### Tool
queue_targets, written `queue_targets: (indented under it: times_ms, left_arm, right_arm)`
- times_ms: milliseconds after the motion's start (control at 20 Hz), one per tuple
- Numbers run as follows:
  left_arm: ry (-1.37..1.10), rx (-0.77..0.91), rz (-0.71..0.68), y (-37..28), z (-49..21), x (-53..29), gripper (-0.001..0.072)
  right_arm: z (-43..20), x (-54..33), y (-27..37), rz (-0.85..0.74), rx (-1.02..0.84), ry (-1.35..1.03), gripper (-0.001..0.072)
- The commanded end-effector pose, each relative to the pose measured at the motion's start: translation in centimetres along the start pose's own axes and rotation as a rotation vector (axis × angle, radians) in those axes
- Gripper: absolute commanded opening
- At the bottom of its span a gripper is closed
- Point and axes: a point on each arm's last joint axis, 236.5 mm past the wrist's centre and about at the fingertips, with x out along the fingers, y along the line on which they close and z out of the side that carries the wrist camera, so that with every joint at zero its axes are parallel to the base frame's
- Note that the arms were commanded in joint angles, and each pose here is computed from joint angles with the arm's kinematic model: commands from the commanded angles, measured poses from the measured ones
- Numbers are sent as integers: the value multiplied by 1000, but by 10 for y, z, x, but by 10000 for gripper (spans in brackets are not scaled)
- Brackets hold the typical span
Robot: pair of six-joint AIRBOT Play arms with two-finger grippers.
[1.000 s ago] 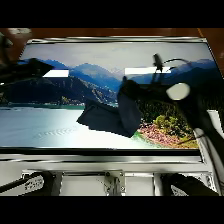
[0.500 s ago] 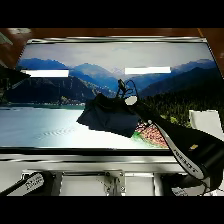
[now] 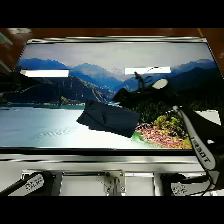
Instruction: Fold the shirts.
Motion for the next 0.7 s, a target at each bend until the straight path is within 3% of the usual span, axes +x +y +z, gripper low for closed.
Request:
queue_targets:
  times_ms: [0,150,450,650]
  left_arm:
    - [12,7,17,3,-3,1,40]
    - [12,8,17,3,-2,1,39]
    - [11,7,16,3,-2,1,40]
    - [-14,-29,28,6,3,1,40]
  right_arm:
    - [-57,-88,-121,-436,126,217,696]
    - [-80,-74,-144,-411,184,246,696]
    - [-67,-16,-144,-194,315,30,696]
    - [-61,6,-131,-102,337,10,695]
